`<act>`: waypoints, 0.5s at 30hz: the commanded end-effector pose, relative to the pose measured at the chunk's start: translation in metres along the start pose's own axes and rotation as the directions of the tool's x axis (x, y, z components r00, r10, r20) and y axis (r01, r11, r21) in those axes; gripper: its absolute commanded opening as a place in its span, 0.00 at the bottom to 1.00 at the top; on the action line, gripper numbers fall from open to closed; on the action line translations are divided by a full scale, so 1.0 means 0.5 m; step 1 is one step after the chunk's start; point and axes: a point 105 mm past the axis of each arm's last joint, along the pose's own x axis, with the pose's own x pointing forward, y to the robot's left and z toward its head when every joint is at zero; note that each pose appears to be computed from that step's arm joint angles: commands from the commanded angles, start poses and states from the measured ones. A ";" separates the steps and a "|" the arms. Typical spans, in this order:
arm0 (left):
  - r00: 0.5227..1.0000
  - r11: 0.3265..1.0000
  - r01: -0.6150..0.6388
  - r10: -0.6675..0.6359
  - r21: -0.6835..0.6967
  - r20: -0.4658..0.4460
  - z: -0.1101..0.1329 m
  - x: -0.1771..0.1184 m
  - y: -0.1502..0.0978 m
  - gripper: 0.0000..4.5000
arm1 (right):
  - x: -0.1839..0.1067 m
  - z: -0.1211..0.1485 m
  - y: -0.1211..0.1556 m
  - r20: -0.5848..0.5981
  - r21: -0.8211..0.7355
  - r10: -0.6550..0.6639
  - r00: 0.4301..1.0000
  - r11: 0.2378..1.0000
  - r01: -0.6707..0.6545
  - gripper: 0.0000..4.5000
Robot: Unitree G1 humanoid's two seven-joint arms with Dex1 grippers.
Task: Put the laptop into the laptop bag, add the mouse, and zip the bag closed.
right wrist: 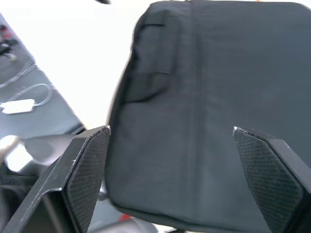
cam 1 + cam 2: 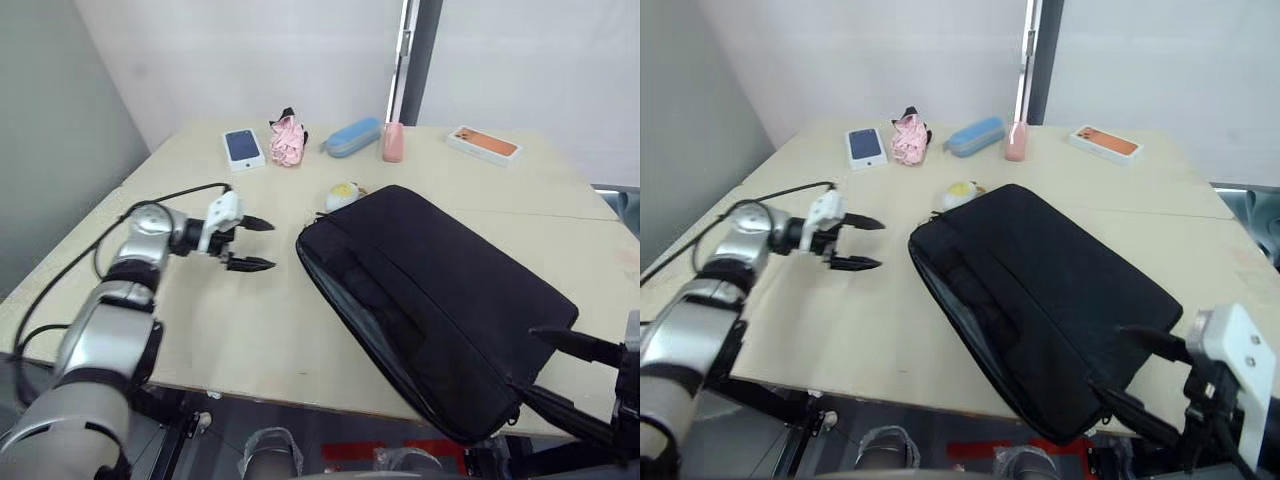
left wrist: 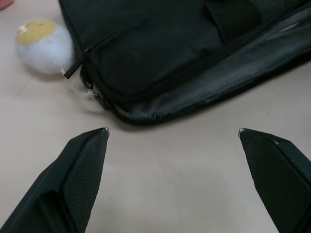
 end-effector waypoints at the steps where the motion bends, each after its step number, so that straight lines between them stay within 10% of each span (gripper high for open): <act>1: 0.998 0.999 -0.034 0.036 0.038 -0.045 0.006 0.030 0.018 1.00 | -0.015 0.013 0.018 0.029 -0.001 -0.016 0.999 1.000 0.016 0.94; 9: 0.997 0.998 -0.028 0.032 0.059 -0.065 0.023 0.116 0.020 1.00 | -0.050 -0.003 0.031 0.016 0.045 -0.123 0.992 0.991 0.122 0.94; 15: 0.999 1.000 -0.009 0.010 0.009 -0.047 0.023 0.129 0.014 0.57 | -0.058 0.002 0.040 0.030 0.037 -0.148 0.989 0.988 0.147 0.95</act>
